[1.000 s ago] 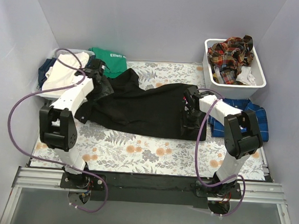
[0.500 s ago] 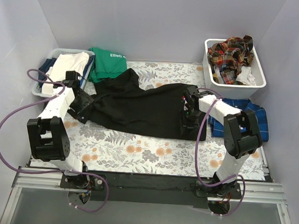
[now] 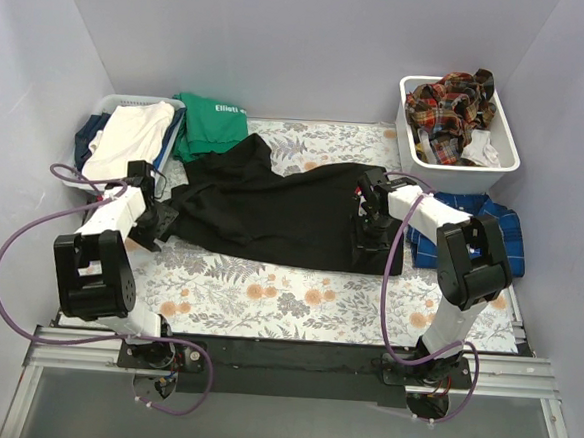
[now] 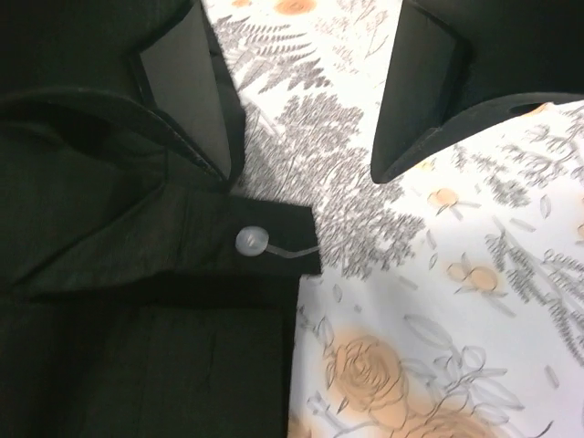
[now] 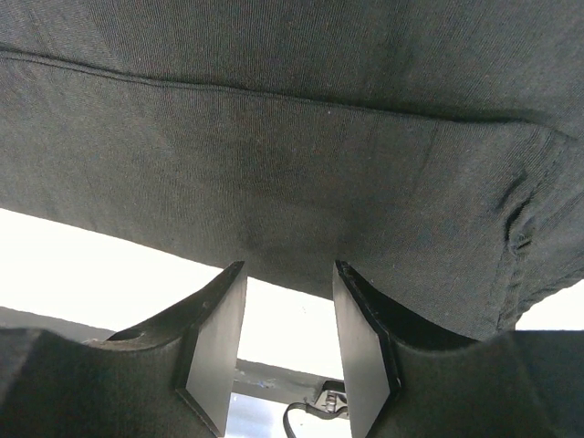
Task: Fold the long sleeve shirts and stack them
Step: Fold the shirt
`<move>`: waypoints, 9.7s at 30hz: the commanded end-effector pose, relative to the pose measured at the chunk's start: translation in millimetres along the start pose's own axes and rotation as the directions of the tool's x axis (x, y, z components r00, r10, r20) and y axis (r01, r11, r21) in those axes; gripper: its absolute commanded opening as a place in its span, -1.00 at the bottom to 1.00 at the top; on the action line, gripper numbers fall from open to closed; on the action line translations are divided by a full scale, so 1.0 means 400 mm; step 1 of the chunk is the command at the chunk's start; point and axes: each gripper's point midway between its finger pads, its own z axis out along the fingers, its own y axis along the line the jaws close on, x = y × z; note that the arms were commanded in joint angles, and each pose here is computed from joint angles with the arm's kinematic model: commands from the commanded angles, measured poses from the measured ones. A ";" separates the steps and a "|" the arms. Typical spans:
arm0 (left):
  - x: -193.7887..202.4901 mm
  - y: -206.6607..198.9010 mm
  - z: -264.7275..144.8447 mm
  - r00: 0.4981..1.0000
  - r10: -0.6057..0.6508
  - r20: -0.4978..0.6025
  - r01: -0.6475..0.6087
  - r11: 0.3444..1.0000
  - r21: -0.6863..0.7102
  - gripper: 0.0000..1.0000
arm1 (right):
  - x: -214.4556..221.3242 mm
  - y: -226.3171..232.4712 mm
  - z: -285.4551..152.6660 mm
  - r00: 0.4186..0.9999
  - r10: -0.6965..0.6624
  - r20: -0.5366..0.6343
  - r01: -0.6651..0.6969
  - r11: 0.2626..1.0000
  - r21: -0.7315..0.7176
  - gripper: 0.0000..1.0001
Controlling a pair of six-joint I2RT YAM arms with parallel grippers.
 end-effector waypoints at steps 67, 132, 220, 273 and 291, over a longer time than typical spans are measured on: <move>0.267 -0.683 -0.547 0.754 0.550 0.359 -0.593 0.333 0.733 -1.00 | -0.243 -0.073 -0.351 0.859 0.175 0.480 -0.232 0.971 0.062 -0.01; 0.025 -0.212 0.026 0.937 0.349 -0.018 -0.336 0.914 0.230 0.19 | -0.016 -0.034 0.038 0.994 0.104 -0.044 -0.105 0.994 -0.022 -0.03; 0.032 -0.203 -0.158 0.898 0.440 0.012 -0.396 0.795 0.460 0.09 | -0.586 0.074 -0.103 0.885 -0.208 0.416 0.178 0.978 0.110 -0.97; 0.115 -0.326 -0.199 0.852 0.514 0.102 -0.488 0.708 0.511 0.05 | -0.229 0.488 -0.603 0.469 -0.405 0.785 0.670 0.742 -0.019 -0.97; 0.114 -0.326 -0.184 0.857 0.508 0.084 -0.478 0.724 0.497 0.05 | -0.406 0.579 -0.716 0.328 -0.354 0.876 0.630 0.773 0.077 -0.97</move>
